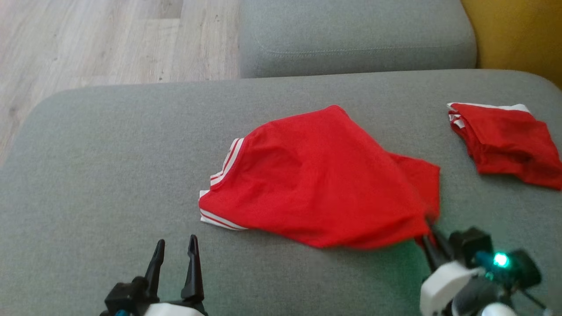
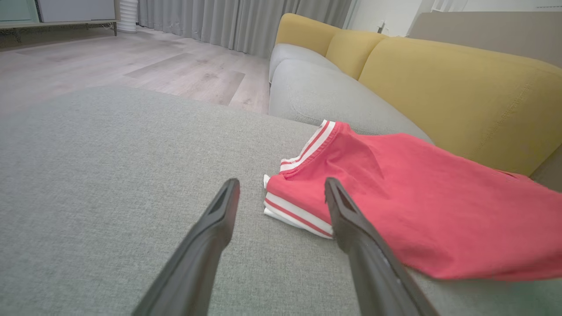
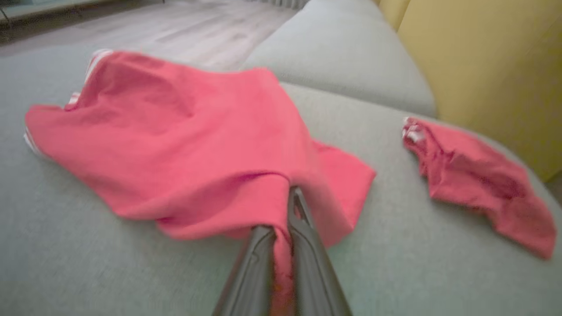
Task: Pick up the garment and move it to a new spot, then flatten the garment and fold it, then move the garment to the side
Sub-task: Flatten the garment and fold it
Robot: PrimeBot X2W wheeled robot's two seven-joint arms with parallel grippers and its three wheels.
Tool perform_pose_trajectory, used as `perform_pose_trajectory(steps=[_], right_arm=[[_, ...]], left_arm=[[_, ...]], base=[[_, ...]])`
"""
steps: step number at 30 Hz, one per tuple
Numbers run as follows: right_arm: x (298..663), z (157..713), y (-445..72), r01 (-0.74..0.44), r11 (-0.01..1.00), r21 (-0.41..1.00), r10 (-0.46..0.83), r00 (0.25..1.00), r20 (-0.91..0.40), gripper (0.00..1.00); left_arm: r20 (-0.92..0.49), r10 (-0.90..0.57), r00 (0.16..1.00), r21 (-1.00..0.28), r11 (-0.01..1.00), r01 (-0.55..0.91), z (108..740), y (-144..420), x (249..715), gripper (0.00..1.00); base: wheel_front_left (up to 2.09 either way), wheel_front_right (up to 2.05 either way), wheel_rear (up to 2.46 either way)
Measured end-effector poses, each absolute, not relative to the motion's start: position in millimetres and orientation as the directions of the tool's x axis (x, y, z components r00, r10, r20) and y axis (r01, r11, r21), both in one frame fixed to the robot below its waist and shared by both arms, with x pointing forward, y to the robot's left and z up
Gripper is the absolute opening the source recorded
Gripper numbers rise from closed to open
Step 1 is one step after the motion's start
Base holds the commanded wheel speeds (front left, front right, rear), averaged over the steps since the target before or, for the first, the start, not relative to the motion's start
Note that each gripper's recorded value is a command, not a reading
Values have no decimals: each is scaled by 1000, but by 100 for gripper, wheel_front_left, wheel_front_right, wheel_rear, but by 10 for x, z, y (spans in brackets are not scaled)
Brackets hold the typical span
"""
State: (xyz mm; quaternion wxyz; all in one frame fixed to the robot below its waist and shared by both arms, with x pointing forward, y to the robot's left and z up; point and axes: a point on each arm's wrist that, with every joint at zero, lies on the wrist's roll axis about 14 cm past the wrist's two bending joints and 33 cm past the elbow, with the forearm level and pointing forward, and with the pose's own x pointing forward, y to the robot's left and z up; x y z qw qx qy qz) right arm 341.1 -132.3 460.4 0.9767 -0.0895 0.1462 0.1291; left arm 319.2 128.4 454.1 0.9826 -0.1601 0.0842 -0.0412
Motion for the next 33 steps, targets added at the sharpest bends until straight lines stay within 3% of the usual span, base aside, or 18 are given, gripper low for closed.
perform_pose_trajectory(steps=[4,5,6,7,17,28,33], right_arm=[[3269,4276,-1288,-296,951,-91,235,882,-408,0],[3256,4237,-1279,-297,951,-84,237,877,-419,30],[3244,4208,-1269,-297,952,-79,237,873,-426,82],[3240,4202,-1258,-296,952,-73,238,873,-425,100],[3250,4463,-1434,-216,975,-59,183,922,-342,100],[3708,5045,-1672,-148,983,-107,126,973,-193,100],[3944,4834,-1677,-172,977,-123,131,950,-282,100]], left_arm=[[-159,-104,982,-317,947,49,4519,1298,3188,100],[-160,-103,982,-317,947,48,4517,1301,3186,100],[-160,-102,982,-316,947,47,4516,1303,3186,100],[-160,-102,982,-316,948,47,4517,1303,3187,100],[-153,-118,981,-314,947,65,4538,1249,3209,100],[-170,-83,982,-318,948,25,4486,1354,3175,100],[-195,-52,979,-314,949,-13,4415,1443,3155,100]], base=[[0,0,0],[0,0,0],[0,0,0],[0,0,0],[0,0,0],[0,0,0],[0,0,0]])
